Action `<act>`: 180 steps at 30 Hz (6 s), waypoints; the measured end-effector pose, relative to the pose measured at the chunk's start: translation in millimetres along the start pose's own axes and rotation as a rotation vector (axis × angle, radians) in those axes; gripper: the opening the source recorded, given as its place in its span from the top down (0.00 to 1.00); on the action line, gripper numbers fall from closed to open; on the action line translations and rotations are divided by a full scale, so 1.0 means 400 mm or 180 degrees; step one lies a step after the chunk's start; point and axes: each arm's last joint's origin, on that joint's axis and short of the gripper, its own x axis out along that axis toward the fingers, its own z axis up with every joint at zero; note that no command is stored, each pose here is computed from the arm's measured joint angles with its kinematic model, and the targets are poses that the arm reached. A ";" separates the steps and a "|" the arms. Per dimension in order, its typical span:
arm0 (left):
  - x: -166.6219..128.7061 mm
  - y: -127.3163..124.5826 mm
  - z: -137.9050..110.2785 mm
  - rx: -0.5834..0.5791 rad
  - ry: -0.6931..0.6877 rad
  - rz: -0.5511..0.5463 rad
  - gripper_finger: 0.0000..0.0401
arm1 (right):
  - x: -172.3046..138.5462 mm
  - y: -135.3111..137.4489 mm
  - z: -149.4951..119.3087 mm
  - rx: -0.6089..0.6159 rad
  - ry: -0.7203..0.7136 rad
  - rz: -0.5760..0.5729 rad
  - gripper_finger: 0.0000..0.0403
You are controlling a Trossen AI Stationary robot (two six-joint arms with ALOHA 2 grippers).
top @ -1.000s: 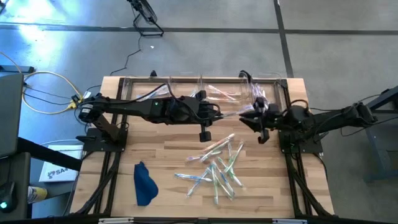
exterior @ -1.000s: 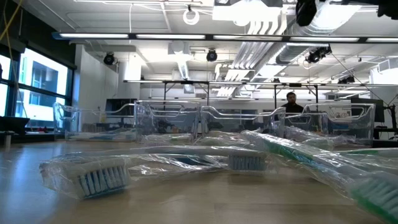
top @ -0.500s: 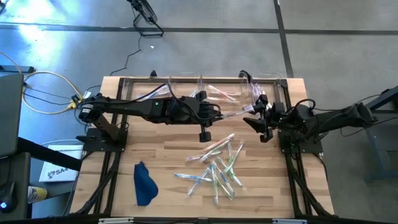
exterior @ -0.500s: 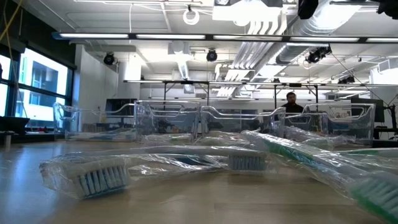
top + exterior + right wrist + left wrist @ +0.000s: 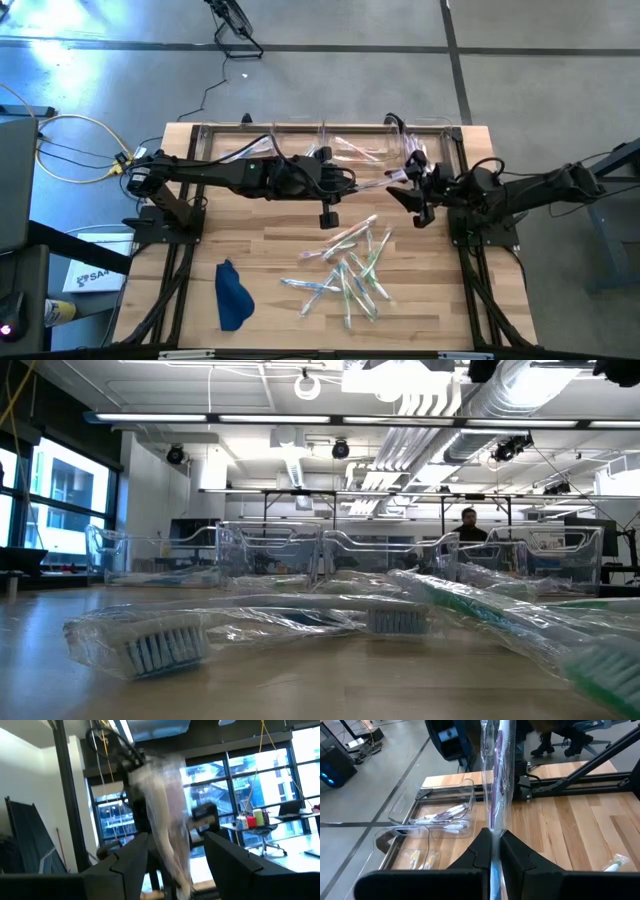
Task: Pick & Place Toothbrushes
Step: Put the purple toothbrush into the right transparent bin, then put the green toothbrush into the middle left transparent bin
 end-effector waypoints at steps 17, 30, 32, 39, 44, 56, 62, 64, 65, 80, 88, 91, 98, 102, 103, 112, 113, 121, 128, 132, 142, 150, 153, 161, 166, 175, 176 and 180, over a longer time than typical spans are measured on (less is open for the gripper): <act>0.000 0.000 -0.004 0.0012 0.0058 0.0026 0.97 | 0.031 0.006 0.009 -0.0082 0.0006 -0.0006 0.76; 0.000 0.001 -0.004 0.0011 0.0058 0.0028 0.97 | 0.031 0.006 0.009 -0.0110 0.0005 -0.0002 0.97; 0.000 0.001 -0.004 0.0011 0.0058 0.0028 0.97 | 0.031 0.006 0.009 -0.0108 0.0006 -0.0002 0.97; 0.000 0.001 -0.004 0.0019 0.0054 0.0026 0.82 | 0.031 0.006 0.008 -0.0049 0.0011 -0.0015 0.98; 0.000 0.002 -0.002 0.0073 0.0031 0.0093 0.72 | 0.031 0.006 0.008 -0.0048 0.0013 -0.0016 0.98; -0.005 0.005 0.009 0.0472 -0.0076 0.0122 0.49 | 0.030 -0.002 -0.009 0.0147 0.0205 -0.0293 0.98; -0.057 0.024 0.055 0.0685 -0.0353 0.0203 0.48 | 0.017 -0.011 -0.009 0.0093 0.0318 -0.0598 0.98; -0.085 0.034 0.073 0.0728 -0.0432 0.0225 0.48 | 0.009 -0.012 -0.003 0.0080 0.0339 -0.0660 0.98; -0.099 0.039 0.076 0.0766 -0.0405 0.0221 0.48 | 0.006 -0.013 0.000 0.0077 0.0336 -0.0691 0.98; -0.214 0.075 0.105 0.0850 -0.0383 0.0302 0.48 | -0.076 -0.052 0.032 -0.0260 0.0365 -0.2381 0.98; -0.211 0.074 0.101 0.0791 -0.0343 0.0291 0.48 | -0.101 -0.081 0.012 -0.0527 0.0454 -0.3323 0.98; -0.210 0.075 0.100 0.0792 -0.0317 0.0334 0.48 | -0.109 -0.102 -0.001 -0.0357 0.0510 -0.3404 0.98; -0.221 0.079 0.093 0.0819 -0.0197 0.0397 0.48 | -0.131 -0.178 -0.034 0.0033 0.0922 -0.3622 0.98; -0.222 0.079 0.090 0.0822 -0.0164 0.0388 0.48 | -0.135 -0.213 -0.031 0.0111 0.0991 -0.3678 0.98; -0.223 0.079 0.089 0.0823 -0.0157 0.0387 0.48 | -0.134 -0.219 -0.027 0.0107 0.0977 -0.3663 0.98; -0.223 0.079 0.086 0.0767 -0.0113 0.0373 0.48 | -0.112 -0.217 0.127 -0.0111 0.1234 -0.3785 0.98; -0.223 0.079 0.086 0.0767 -0.0113 0.0374 0.48 | -0.111 -0.216 0.142 -0.0112 0.1319 -0.3822 0.98; -0.223 0.079 0.086 0.0767 -0.0114 0.0373 0.48 | -0.110 -0.248 0.169 0.0075 0.2289 -0.4192 0.98; -0.223 0.079 0.086 0.0755 -0.0114 0.0372 0.48 | -0.101 -0.318 0.118 0.0280 0.2957 -0.4313 0.98; -0.223 0.079 0.086 0.0754 -0.0115 0.0372 0.48 | -0.098 -0.359 0.096 0.0416 0.3186 -0.4349 0.98; -0.223 0.079 0.083 0.0763 -0.0087 0.0364 0.48 | -0.101 -0.432 0.053 0.0798 0.3507 -0.4390 0.98; -0.223 0.078 0.079 0.0747 -0.0029 0.0350 0.48 | -0.097 -0.466 0.017 0.1122 0.3706 -0.4284 0.98; -0.223 0.078 0.079 0.0716 -0.0030 0.0350 0.48 | -0.094 -0.475 0.007 0.1160 0.3750 -0.4282 0.98; -0.223 0.077 0.073 0.0722 0.0044 0.0332 0.48 | -0.095 -0.485 -0.002 0.1111 0.3765 -0.4457 0.88; -0.222 0.077 0.073 0.0656 0.0033 0.0334 0.48 | -0.096 -0.485 -0.001 0.1072 0.3779 -0.4480 0.78; -0.222 0.077 0.075 0.0645 0.0009 0.0339 0.48 | -0.096 -0.483 0.000 0.0970 0.3883 -0.4348 0.62; -0.222 0.077 0.075 0.0645 0.0010 0.0339 0.48 | -0.095 -0.481 0.001 0.0995 0.3875 -0.4311 0.62; -0.222 0.077 0.075 0.0647 0.0011 0.0339 0.48 | -0.092 -0.463 0.018 0.1078 0.3805 -0.3953 0.65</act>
